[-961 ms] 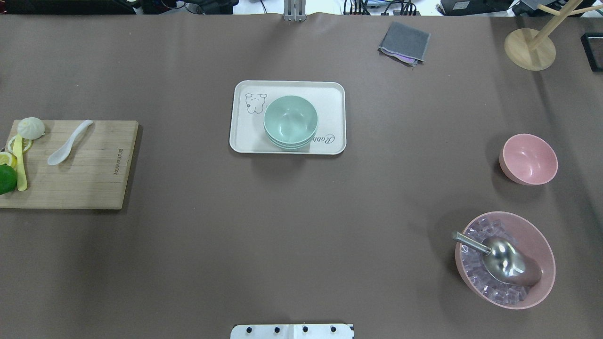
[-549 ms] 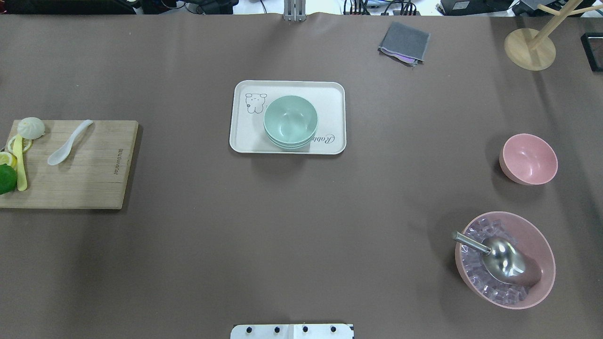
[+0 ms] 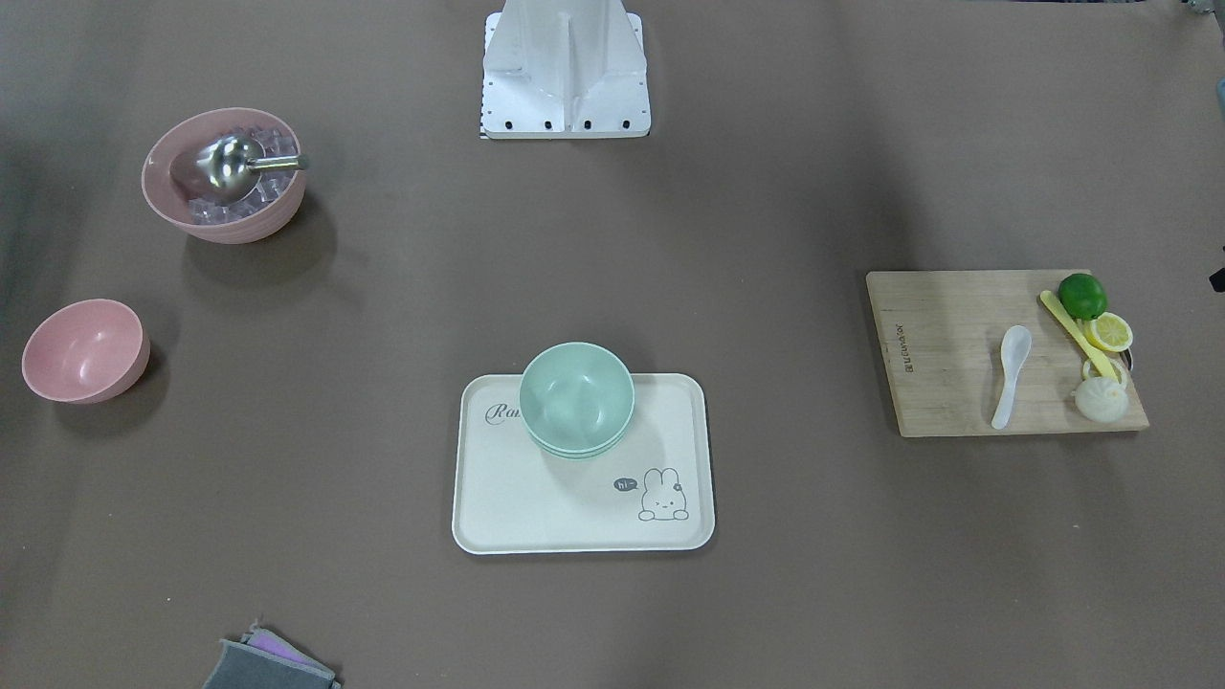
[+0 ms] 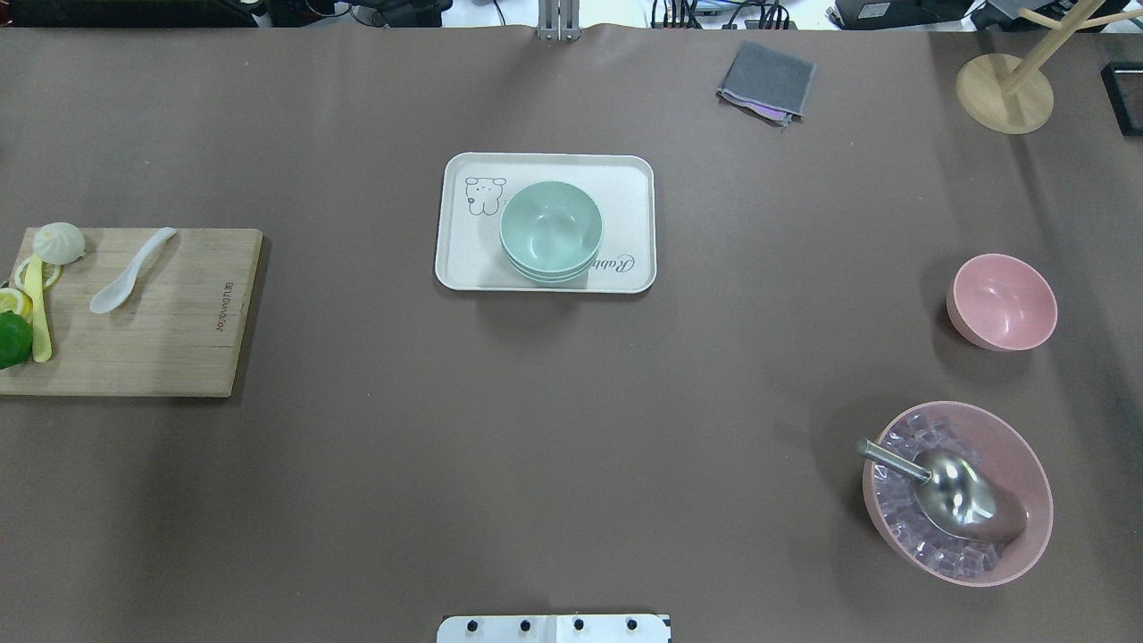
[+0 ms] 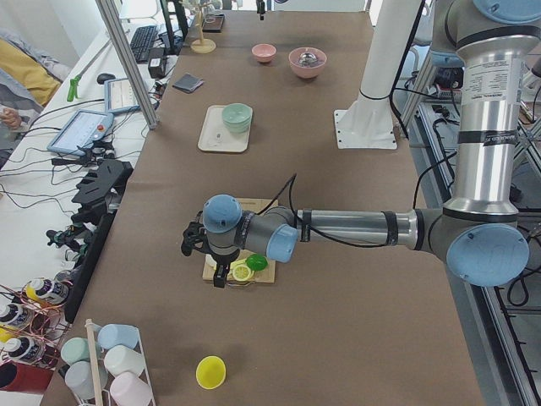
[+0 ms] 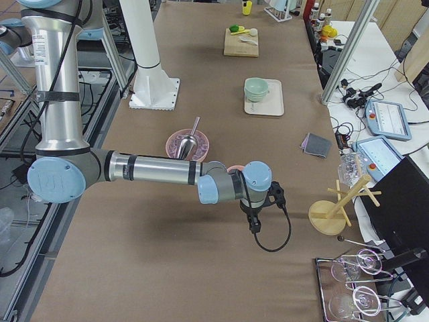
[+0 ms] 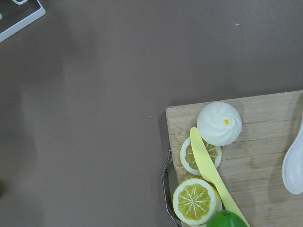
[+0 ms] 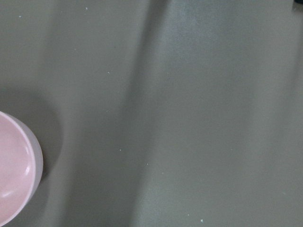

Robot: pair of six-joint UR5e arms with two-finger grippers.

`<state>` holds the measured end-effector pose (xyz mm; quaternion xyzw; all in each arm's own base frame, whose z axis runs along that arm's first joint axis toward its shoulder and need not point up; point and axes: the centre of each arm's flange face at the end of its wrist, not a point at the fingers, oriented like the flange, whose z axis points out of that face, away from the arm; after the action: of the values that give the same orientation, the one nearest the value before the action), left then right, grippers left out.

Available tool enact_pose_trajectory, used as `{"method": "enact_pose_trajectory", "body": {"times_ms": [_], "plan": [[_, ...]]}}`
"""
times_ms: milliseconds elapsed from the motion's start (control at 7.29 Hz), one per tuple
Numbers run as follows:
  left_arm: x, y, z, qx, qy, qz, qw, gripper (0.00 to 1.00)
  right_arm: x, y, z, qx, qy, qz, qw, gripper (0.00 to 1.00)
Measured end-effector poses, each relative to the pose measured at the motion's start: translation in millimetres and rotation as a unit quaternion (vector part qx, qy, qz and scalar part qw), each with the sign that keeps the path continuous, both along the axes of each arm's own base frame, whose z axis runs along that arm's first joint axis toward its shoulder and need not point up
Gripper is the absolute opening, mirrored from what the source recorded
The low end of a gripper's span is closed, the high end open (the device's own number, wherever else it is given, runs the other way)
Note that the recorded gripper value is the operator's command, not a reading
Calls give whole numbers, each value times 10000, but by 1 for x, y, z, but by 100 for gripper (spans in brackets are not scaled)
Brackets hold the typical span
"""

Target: Stack pink bowl on green and place spoon

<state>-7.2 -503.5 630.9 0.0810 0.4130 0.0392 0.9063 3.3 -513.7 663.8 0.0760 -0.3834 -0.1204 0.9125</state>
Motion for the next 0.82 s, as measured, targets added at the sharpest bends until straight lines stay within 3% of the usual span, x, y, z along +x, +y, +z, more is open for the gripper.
{"method": "enact_pose_trajectory", "body": {"times_ms": [412, 824], "plan": [[1, 0, -1, -10, 76, 20, 10000, 98, -15, 0, -4, 176, -114, -112, 9997, 100], [6, 0, -2, -5, 82, 70, 9999, 98, -84, -8, -41, -8, -270, -53, 9996, 100]]}}
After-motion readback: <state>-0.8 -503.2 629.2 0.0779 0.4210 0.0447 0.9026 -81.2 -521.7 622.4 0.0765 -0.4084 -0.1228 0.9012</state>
